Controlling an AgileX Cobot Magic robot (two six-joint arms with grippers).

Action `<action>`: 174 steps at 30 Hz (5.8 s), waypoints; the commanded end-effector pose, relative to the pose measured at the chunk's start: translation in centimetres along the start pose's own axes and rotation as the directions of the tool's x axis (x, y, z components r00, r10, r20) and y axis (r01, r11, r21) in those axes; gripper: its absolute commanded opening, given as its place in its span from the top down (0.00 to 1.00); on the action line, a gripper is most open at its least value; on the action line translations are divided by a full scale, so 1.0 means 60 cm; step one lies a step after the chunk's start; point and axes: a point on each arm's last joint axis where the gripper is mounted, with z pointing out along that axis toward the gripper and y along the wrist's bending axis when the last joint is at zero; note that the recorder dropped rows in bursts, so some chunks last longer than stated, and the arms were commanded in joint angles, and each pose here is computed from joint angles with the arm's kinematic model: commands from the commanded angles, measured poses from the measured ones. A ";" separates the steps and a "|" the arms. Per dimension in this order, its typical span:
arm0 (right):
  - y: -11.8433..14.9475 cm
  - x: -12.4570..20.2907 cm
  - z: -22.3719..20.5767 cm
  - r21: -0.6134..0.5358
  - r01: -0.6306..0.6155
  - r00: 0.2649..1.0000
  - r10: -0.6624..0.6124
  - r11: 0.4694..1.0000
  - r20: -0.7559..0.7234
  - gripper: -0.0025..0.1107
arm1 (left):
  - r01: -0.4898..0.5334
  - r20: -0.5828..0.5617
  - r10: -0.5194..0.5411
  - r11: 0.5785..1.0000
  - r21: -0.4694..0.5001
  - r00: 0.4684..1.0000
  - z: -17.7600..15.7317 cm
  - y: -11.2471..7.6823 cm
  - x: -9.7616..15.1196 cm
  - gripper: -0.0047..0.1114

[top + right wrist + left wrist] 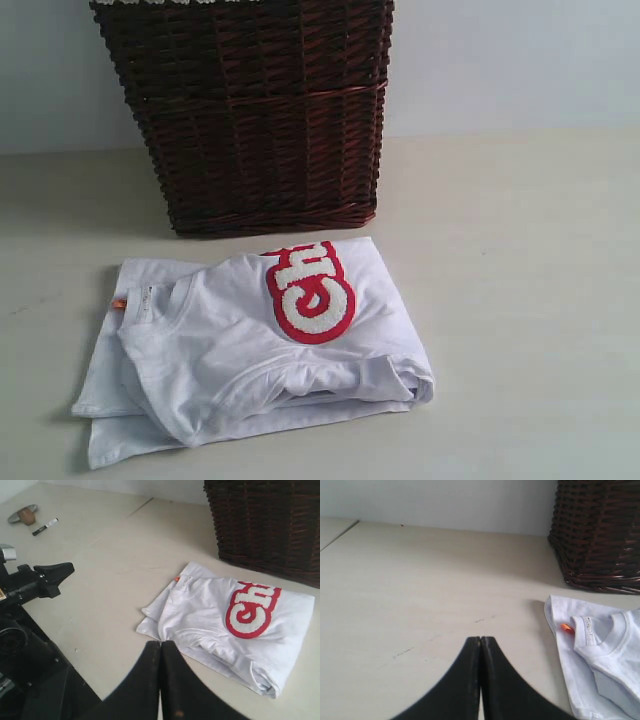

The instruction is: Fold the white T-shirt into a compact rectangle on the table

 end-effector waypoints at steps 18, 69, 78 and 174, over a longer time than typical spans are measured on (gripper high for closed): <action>-0.005 0.015 -0.122 0.386 -0.058 0.774 -0.203 0.921 0.599 0.98 | 0.015 0.013 -0.015 1.000 0.004 1.000 -0.001 -0.001 -0.002 0.96; -0.169 0.254 0.048 0.743 0.073 0.923 -0.326 0.666 0.202 0.98 | 0.013 0.014 -0.013 1.000 0.003 1.000 -0.001 0.000 -0.002 0.96; -0.169 0.255 0.049 0.734 0.059 0.925 -0.314 0.677 0.215 0.98 | 0.013 0.014 -0.013 1.000 0.003 1.000 -0.001 0.000 -0.002 0.96; -0.170 0.261 0.051 0.727 0.052 0.942 -0.276 0.684 0.192 0.98 | 0.013 0.014 -0.013 1.000 0.003 1.000 -0.001 0.000 -0.002 0.96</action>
